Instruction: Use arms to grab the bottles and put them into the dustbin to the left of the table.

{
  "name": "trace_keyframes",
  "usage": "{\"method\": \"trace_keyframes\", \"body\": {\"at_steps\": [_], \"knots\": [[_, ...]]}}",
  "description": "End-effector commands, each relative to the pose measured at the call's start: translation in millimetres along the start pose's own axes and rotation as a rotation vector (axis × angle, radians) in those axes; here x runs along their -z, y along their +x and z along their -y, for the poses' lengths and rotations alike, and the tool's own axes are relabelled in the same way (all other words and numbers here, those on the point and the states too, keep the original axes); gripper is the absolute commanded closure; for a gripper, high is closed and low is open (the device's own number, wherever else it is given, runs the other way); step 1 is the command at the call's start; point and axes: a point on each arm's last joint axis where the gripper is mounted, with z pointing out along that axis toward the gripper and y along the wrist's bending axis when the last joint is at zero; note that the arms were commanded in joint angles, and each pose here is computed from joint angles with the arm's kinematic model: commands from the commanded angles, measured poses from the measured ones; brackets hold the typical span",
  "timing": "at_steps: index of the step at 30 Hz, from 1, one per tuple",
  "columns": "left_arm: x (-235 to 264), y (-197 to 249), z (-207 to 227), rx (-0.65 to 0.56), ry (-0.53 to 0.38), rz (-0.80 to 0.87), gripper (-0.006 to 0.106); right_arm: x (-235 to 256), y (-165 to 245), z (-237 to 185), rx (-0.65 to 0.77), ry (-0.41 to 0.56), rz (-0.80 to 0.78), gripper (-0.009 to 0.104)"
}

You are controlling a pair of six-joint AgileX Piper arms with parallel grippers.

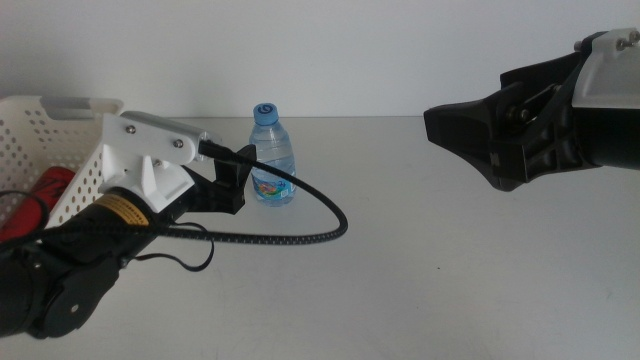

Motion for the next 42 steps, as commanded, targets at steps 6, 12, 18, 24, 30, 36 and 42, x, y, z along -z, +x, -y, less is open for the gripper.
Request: {"method": "trace_keyframes", "body": {"at_steps": [6, 12, 18, 24, 30, 36, 42], "knots": [[-49.3, -20.6, -15.0, 0.021, 0.103, 0.114, 0.007, 12.0, -17.9, -0.4, 0.015, -0.003, 0.118, 0.022], [-89.3, -8.9, -18.9, 0.023, 0.130, 0.099, 0.007, 12.0, -17.9, -0.4, 0.015, -0.003, 0.118, 0.022], [-116.8, 8.9, -23.2, 0.029, 0.136, 0.084, 0.007, 12.0, -17.9, -0.4, 0.015, -0.003, 0.118, 0.022], [-135.8, 33.9, -26.4, 0.059, 0.142, 0.045, 0.007, 12.0, -17.9, -0.4, 0.015, -0.003, 0.118, 0.022], [-143.9, 45.7, -27.1, 0.084, 0.160, 0.104, 0.009, 12.0, -17.9, -0.4, 0.015, -0.003, 0.118, 0.022], [-147.4, 50.5, -27.2, 0.131, 0.169, 0.094, 0.046, 12.0, -17.9, -0.4, 0.015, -0.003, 0.118, 0.022], [-136.8, 26.8, -20.7, 0.131, 0.238, 0.010, 0.092, 12.0, -17.9, -0.4, 0.015, -0.003, 0.118, 0.022]]}}
